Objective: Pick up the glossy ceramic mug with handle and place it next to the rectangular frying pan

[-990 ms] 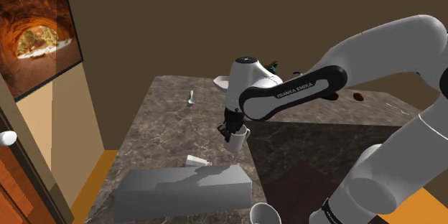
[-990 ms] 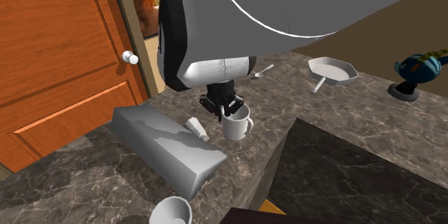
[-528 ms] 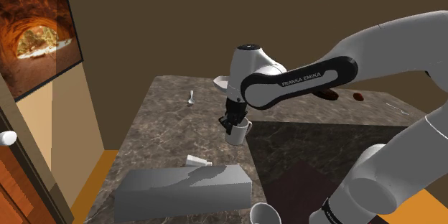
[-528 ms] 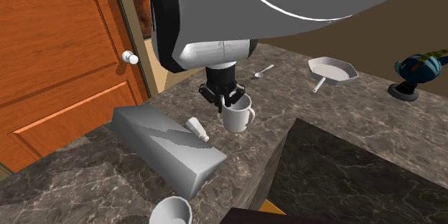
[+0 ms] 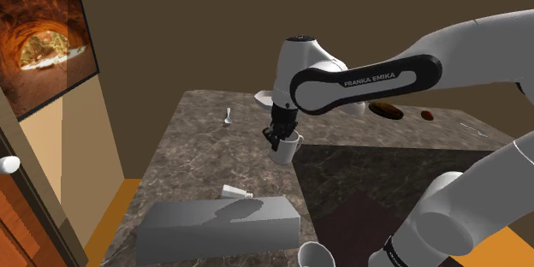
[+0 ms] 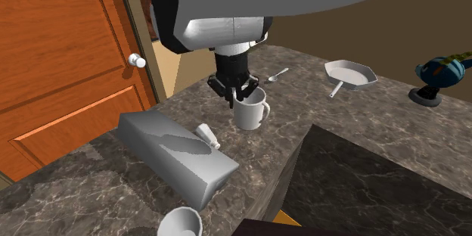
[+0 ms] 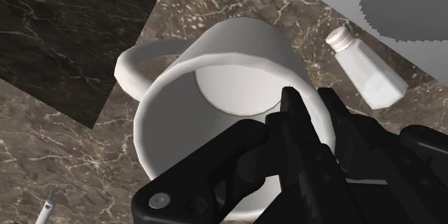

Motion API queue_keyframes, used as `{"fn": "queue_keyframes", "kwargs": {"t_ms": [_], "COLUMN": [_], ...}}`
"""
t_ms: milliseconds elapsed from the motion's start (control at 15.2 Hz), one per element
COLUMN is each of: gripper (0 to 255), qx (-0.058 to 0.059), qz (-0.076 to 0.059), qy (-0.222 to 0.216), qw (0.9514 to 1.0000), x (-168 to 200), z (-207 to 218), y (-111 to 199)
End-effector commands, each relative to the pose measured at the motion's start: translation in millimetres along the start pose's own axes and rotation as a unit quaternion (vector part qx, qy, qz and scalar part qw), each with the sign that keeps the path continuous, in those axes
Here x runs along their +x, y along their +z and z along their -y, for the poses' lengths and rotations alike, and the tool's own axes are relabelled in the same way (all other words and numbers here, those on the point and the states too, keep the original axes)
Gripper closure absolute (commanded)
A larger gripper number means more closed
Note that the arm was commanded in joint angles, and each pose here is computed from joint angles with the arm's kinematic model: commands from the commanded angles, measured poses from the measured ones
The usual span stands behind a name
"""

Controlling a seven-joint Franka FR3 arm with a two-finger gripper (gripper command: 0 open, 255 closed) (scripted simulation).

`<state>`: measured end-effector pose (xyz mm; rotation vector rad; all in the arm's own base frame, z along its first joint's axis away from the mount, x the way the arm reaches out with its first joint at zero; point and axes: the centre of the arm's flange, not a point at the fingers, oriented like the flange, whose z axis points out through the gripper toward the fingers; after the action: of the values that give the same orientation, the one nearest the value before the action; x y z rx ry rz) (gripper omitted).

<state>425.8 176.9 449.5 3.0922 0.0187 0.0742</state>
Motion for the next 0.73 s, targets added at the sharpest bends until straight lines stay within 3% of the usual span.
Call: {"fn": "queue_keyframes", "kwargs": {"t_ms": [0,660], "gripper": [255,255], "qx": [0.0,0.0], "qz": [0.0,0.0], "qy": [0.0,0.0], "qw": [1.0,1.0], "x": [1.0,72.4], "z": [-0.9,-111.6], "y": [-9.1,-0.9]}}
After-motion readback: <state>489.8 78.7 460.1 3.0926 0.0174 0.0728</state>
